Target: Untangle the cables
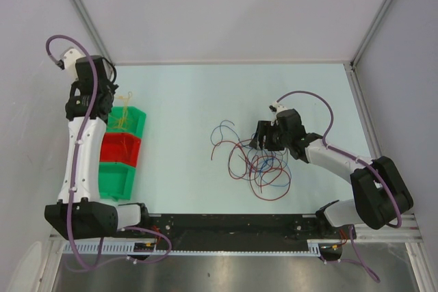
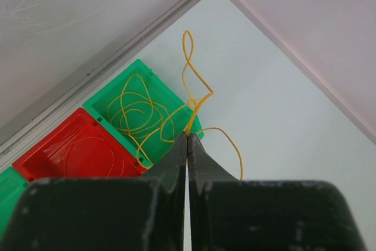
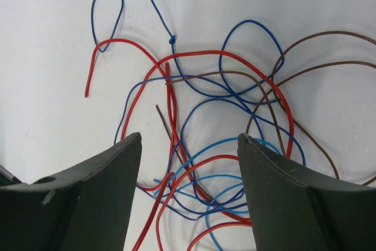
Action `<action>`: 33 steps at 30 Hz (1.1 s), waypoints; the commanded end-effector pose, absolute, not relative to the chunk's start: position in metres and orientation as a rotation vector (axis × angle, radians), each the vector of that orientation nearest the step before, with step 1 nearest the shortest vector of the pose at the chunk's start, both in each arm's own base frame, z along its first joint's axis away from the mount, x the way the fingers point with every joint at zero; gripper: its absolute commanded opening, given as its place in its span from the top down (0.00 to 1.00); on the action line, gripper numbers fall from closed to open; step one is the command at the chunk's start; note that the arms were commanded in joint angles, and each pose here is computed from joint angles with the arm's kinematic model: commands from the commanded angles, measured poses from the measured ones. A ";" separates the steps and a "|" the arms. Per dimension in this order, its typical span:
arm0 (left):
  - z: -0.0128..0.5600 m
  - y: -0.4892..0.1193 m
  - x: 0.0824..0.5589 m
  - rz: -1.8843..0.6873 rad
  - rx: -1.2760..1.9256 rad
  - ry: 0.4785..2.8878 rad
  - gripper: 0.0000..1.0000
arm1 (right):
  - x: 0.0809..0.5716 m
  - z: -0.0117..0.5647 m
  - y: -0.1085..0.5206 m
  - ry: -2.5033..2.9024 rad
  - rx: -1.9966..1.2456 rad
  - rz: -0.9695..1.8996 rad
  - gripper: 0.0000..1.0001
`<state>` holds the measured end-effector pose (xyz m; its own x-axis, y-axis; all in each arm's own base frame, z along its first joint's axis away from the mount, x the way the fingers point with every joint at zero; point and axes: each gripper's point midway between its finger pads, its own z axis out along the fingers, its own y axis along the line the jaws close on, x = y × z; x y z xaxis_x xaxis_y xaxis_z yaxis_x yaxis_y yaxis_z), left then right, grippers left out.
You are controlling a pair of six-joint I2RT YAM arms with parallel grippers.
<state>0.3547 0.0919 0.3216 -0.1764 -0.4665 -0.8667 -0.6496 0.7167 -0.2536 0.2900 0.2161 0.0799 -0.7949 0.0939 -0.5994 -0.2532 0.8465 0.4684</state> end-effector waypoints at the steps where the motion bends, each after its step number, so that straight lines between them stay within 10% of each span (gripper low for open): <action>1: 0.330 0.104 0.355 0.213 -0.928 1.723 1.00 | 0.294 0.084 0.219 2.361 -0.119 0.745 0.29; 33: 0.232 0.130 0.343 0.333 -1.212 1.710 1.00 | 0.295 0.081 0.217 2.374 -0.108 0.762 0.29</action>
<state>0.3318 0.1217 0.2224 -0.0926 -0.5612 -0.8225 -0.8273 0.5030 -0.2501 0.2903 0.2147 0.0778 -0.8061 0.0984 -0.5836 -0.2490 0.8381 0.4853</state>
